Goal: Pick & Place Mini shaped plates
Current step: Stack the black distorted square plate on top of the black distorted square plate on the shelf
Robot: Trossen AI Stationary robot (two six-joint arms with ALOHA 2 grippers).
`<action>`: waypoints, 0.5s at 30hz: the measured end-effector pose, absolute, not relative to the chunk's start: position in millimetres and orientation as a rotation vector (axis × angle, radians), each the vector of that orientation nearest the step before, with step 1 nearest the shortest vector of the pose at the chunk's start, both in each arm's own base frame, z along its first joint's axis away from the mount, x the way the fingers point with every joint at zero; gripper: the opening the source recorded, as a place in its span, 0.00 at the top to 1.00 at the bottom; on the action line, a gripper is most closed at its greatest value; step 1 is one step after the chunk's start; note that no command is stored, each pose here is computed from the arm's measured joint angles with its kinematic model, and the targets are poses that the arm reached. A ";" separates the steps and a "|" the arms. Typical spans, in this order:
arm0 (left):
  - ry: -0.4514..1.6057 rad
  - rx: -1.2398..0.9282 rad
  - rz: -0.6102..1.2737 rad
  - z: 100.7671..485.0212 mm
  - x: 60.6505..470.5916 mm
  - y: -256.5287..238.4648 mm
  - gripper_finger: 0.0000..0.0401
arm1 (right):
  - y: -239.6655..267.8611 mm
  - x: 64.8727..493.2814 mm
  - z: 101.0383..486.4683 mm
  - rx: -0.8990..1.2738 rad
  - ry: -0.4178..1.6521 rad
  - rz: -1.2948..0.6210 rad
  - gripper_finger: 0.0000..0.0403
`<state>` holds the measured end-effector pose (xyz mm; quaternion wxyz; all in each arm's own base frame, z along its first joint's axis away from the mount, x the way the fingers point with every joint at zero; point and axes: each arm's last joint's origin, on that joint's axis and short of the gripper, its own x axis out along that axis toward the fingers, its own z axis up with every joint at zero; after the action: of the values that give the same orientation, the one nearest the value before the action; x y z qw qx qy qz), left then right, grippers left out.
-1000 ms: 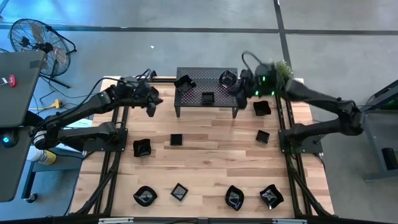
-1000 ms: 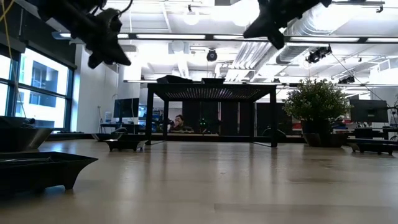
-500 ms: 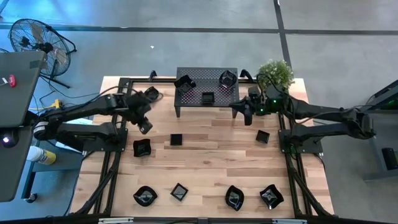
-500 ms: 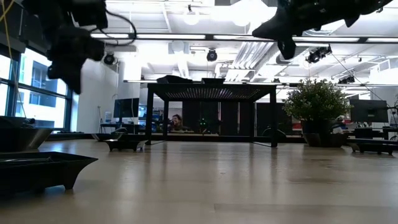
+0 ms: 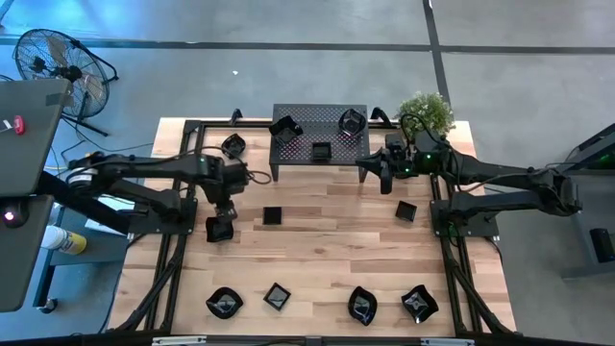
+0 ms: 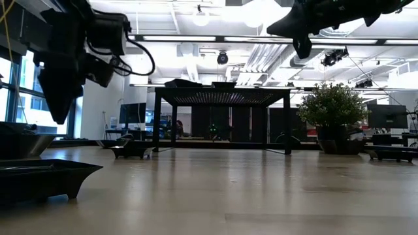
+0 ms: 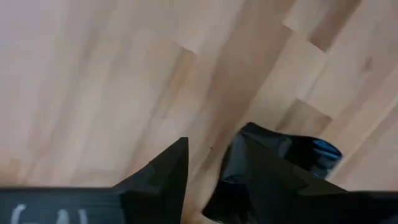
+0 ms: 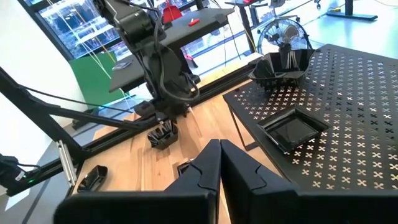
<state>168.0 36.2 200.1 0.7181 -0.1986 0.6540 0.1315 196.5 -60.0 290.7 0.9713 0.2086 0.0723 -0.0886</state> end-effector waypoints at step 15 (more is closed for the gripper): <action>1.480 -0.596 0.289 172.4 159.0 31.3 0.67 | -59.8 196.6 291.2 0.423 0.141 -0.176 0.99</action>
<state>159.0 31.3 172.4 0.6889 -0.2664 0.6617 0.1290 196.6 -59.8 291.2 0.9714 0.2094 0.0699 -0.0872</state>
